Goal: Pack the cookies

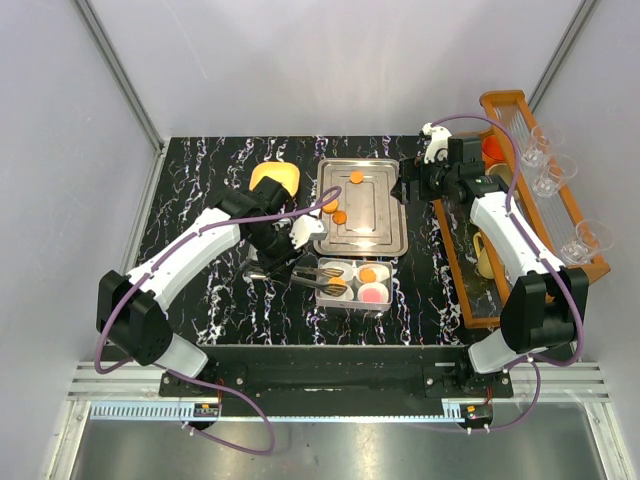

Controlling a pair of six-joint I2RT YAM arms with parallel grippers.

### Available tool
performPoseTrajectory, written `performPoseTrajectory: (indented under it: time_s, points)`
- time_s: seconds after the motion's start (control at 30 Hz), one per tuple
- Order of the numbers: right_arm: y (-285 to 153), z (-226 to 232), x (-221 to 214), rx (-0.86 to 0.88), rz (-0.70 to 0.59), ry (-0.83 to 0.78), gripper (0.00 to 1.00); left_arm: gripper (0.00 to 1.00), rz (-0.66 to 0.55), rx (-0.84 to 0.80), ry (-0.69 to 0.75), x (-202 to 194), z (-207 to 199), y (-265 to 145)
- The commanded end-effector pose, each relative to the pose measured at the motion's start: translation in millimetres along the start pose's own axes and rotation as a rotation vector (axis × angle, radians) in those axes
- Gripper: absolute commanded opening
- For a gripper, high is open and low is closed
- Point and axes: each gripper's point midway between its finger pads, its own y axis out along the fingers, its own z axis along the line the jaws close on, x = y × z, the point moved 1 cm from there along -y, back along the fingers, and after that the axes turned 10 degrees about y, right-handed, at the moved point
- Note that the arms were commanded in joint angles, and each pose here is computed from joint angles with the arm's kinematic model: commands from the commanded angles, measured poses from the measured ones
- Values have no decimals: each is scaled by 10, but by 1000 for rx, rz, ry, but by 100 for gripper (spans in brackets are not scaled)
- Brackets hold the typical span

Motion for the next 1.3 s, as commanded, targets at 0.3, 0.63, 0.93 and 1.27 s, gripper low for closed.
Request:
performPoseTrajectory:
  time_s: [0.3,0.63,0.93,1.27]
  points:
    - [-4,15,66,16,-32,-3,100,44,-36,20,43,50,-33,-83]
    - [1,10,57,12,-31,-5,100,47,-39,14,49,57,-45,-72]
    - [8,12,49,15,-29,-3,100,45,-61,26,51,128,-29,-109]
    - [4,5,54,13,-29,-2,100,45,-141,108,7,433,248,-303]
